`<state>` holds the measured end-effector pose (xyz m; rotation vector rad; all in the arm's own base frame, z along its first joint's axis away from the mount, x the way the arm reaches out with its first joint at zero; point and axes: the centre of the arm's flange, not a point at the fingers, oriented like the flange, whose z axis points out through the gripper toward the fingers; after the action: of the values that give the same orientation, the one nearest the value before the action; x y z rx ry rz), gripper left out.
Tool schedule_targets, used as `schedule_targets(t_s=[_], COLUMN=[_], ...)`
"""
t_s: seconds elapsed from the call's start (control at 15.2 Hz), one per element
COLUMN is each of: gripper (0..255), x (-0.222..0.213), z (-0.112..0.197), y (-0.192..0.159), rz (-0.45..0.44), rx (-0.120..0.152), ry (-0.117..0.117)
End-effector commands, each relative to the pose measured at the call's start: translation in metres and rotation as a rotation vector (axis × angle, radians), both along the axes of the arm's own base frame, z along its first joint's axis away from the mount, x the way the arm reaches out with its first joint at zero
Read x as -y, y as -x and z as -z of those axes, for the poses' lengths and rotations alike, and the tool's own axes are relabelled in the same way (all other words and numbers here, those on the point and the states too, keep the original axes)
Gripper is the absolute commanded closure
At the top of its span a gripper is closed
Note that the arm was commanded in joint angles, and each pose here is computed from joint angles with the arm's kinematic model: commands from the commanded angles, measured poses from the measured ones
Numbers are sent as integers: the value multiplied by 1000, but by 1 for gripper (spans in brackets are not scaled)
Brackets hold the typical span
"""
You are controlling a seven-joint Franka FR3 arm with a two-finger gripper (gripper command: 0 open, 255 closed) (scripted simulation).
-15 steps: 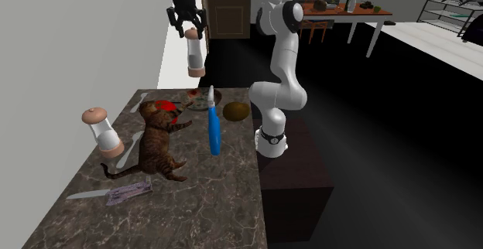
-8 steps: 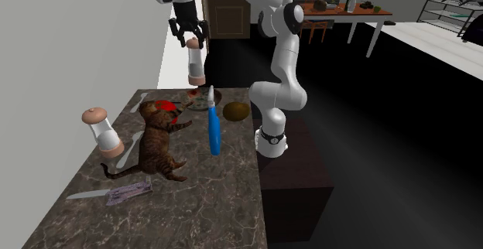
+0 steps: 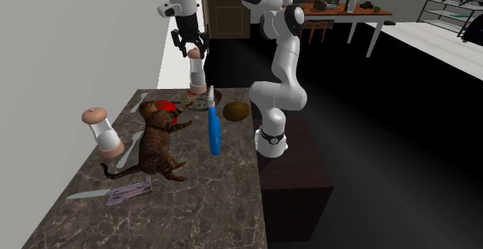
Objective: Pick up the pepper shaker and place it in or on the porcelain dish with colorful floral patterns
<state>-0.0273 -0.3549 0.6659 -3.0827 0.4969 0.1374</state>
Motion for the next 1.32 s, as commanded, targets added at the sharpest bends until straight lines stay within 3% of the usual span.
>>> schedule_targets(t_s=[0.0, 0.33, 0.86, 0.92, 1.25], gripper=[255, 255, 255, 0, 0], x=[0, 0, 0, 0, 0], z=[12, 41, 41, 41, 41], y=[1, 1, 1, 1, 1], rz=[0, 0, 0, 0, 0], rx=[0, 0, 0, 0, 0], ry=[0, 0, 0, 0, 0])
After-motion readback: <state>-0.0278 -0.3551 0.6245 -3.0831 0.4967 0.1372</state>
